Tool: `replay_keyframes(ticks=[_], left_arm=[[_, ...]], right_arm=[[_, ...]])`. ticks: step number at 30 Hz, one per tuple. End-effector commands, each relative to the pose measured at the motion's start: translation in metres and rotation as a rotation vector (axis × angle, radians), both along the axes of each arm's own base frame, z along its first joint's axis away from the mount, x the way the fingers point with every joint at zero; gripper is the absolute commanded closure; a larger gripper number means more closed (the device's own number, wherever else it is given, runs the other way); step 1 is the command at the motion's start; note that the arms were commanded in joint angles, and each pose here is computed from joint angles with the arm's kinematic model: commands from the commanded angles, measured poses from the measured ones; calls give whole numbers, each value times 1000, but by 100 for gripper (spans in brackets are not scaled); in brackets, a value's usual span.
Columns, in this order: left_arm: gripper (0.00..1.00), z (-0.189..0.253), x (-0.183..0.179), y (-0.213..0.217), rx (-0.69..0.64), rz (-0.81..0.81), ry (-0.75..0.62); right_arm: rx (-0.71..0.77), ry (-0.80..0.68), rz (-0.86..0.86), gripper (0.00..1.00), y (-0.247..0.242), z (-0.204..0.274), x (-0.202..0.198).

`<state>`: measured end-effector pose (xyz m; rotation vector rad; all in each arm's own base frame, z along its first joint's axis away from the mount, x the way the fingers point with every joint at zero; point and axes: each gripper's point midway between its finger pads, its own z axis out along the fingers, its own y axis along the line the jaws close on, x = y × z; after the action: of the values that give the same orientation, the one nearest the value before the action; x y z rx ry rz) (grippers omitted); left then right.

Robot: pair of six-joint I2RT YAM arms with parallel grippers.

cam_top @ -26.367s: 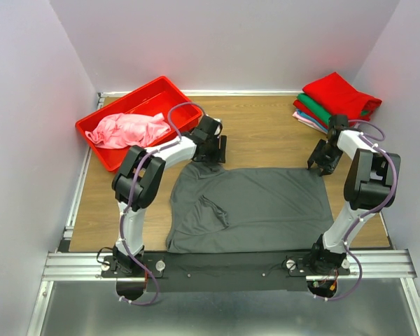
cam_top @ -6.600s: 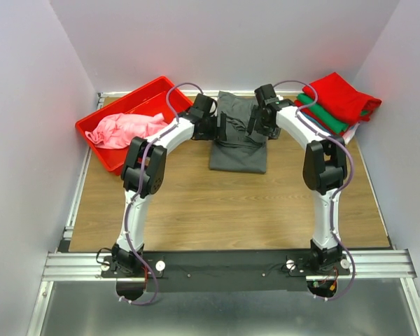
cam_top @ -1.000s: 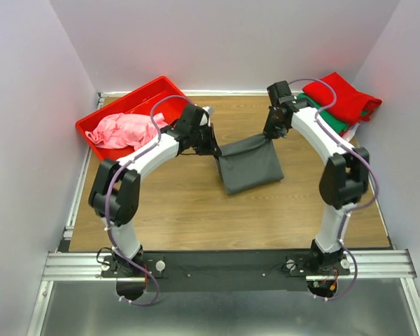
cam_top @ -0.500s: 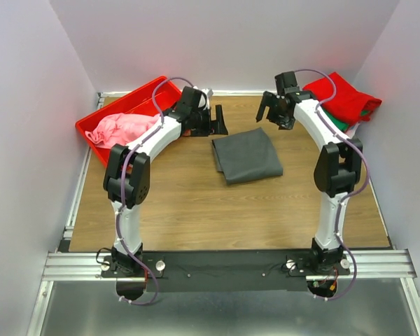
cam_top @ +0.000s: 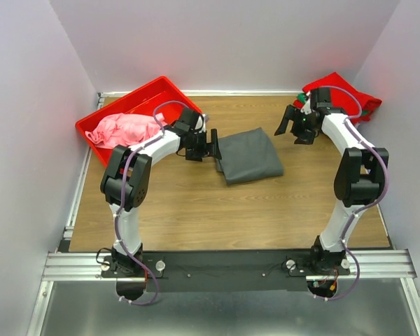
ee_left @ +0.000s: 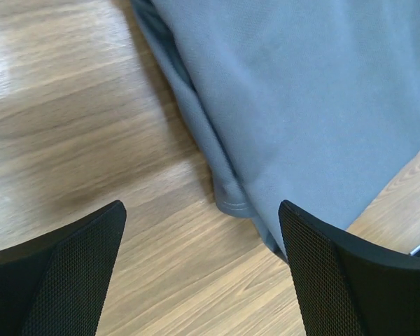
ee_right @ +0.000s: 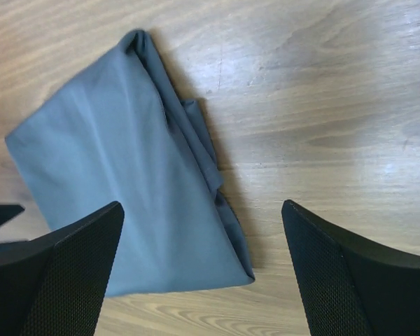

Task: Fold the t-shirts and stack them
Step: Fold the tshirt, then neatly place the folded tshirt to the corner

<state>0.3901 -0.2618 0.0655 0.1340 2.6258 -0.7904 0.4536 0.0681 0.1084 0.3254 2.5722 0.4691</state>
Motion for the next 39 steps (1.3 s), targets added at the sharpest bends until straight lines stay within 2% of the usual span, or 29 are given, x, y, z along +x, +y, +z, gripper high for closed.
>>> replay_keyframes(ticks=[1, 10, 16, 25, 33, 39], left_arm=[[5, 27, 2, -13, -72, -20, -56], [15, 13, -11, -24, -69, -40, -20], [17, 1, -19, -32, -59, -52, 5], [33, -13, -16, -41, -56, -47, 27], [37, -31, -16, -39, -25, -32, 54], [50, -35, -17, -44, -25, -42, 56]], right_arm=[[80, -49, 156, 0, 14, 1, -5], [152, -20, 251, 1, 19, -25, -18], [183, 2, 285, 2, 23, -40, -22], [220, 25, 321, 2, 28, -61, -22], [239, 38, 330, 2, 31, -73, -20], [266, 57, 329, 2, 34, -84, -21]])
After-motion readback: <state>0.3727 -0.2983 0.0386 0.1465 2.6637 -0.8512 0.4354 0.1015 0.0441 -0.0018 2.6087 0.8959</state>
